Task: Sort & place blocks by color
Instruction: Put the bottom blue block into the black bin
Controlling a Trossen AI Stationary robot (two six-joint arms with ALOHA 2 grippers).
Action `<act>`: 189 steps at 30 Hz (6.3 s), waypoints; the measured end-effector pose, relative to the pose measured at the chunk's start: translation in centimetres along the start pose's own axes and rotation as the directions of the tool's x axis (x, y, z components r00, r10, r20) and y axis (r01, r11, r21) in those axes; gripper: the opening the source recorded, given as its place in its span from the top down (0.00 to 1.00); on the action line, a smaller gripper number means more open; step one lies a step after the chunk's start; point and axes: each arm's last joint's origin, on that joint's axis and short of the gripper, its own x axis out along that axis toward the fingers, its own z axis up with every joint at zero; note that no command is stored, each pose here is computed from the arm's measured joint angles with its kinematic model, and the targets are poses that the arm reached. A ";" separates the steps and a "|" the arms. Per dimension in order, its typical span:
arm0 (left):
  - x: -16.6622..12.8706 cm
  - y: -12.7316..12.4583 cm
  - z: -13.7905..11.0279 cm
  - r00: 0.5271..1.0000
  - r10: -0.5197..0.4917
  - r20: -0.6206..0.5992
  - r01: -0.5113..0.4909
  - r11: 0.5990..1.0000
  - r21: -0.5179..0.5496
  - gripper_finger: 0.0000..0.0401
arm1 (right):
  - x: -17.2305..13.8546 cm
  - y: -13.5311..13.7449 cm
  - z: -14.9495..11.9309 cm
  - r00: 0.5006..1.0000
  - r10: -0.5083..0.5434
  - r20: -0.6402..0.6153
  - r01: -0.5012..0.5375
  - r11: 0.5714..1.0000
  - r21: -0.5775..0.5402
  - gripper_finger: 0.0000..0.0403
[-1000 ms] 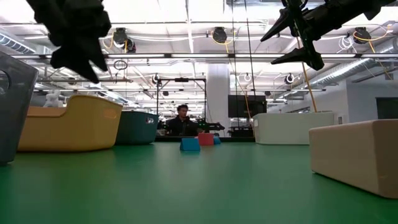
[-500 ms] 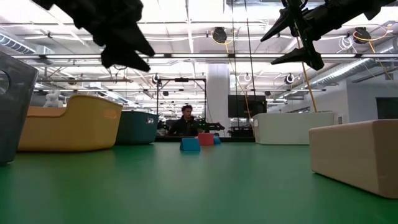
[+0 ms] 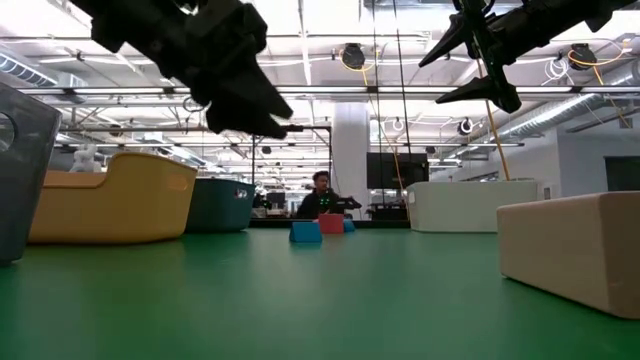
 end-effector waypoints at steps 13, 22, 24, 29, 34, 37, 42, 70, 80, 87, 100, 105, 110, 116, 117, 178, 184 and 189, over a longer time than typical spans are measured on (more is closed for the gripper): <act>2.7 1.5 0.1 0.998 0.001 0.064 -0.001 1.000 0.005 0.40 | 0.0 0.0 0.0 1.000 0.000 0.000 0.000 1.000 0.000 0.31; 5.3 2.5 0.3 0.999 0.037 -0.037 -0.038 0.999 -0.014 0.40 | 0.0 0.0 0.0 1.000 0.000 0.000 0.000 1.000 0.000 0.31; 5.9 2.9 0.4 0.995 0.061 -0.083 -0.063 0.998 -0.026 0.40 | 0.0 0.0 0.0 1.000 0.001 0.000 -0.001 1.000 0.001 0.31; 6.3 3.6 0.9 0.970 0.117 -0.213 -0.136 0.988 -0.076 0.40 | 0.0 0.0 0.0 1.000 0.000 0.000 0.000 1.000 0.002 0.31; 6.1 4.2 1.9 0.952 0.148 -0.270 -0.190 0.972 -0.139 0.38 | 0.0 0.0 0.0 1.000 0.000 0.000 0.000 1.000 0.000 0.31; 6.0 4.3 2.7 0.951 0.153 -0.270 -0.213 0.954 -0.211 0.32 | 0.0 0.0 0.0 1.000 0.000 0.000 0.000 1.000 0.001 0.31; 5.9 4.1 3.7 0.954 0.151 -0.259 -0.260 0.844 -0.468 0.22 | 0.0 0.0 0.0 1.000 0.000 0.000 0.000 1.000 0.001 0.31; 7.5 3.2 1.7 0.921 0.057 -0.386 -0.388 0.244 -0.889 0.17 | 0.0 0.0 0.0 1.000 0.000 0.000 0.000 1.000 0.000 0.31; 9.1 3.2 0.9 0.921 0.038 -0.387 -0.389 0.138 -0.911 0.17 | 0.0 0.0 0.0 1.000 -0.001 0.000 0.001 1.000 -0.005 0.31; 10.2 3.7 0.3 0.921 0.046 -0.386 -0.389 0.111 -0.915 0.17 | 0.0 0.0 0.0 1.000 -0.001 0.000 0.001 1.000 -0.005 0.31; 10.5 4.1 0.2 0.926 0.122 -0.358 -0.378 0.276 -0.884 0.18 | 0.0 0.0 0.0 1.000 -0.002 -0.001 0.002 1.000 -0.005 0.31; 10.7 4.7 0.6 0.933 0.186 -0.308 -0.359 0.418 -0.835 0.26 | 0.0 0.0 0.0 1.000 -0.002 0.000 0.002 1.000 -0.005 0.31; 10.7 4.6 1.3 0.954 0.171 -0.246 -0.299 0.581 -0.757 0.33 | 0.0 0.0 0.0 1.000 -0.001 0.000 0.001 1.000 -0.005 0.31; 10.2 4.1 2.2 0.968 0.148 -0.202 -0.231 0.838 -0.494 0.36 | 0.0 0.0 0.0 1.000 -0.001 0.000 0.001 1.000 -0.005 0.31; 10.2 4.1 2.1 0.968 0.147 -0.204 -0.226 0.866 -0.447 0.35 | 0.0 0.0 0.0 1.000 -0.001 0.000 0.001 1.000 -0.005 0.31; 13.2 1.4 -0.7 0.968 0.222 -0.116 -0.236 0.962 -0.135 0.66 | 0.0 0.0 0.0 1.000 -0.001 0.001 0.001 1.000 -0.005 0.31; 11.6 0.6 1.9 0.985 0.174 0.007 -0.171 0.974 -0.146 0.66 | 0.0 0.0 0.0 1.000 -0.001 0.001 0.001 1.000 -0.005 0.31; 9.3 -0.5 4.2 0.990 0.117 0.076 -0.108 0.988 -0.111 0.66 | 0.0 0.0 0.0 1.000 -0.001 0.001 0.001 1.000 -0.005 0.31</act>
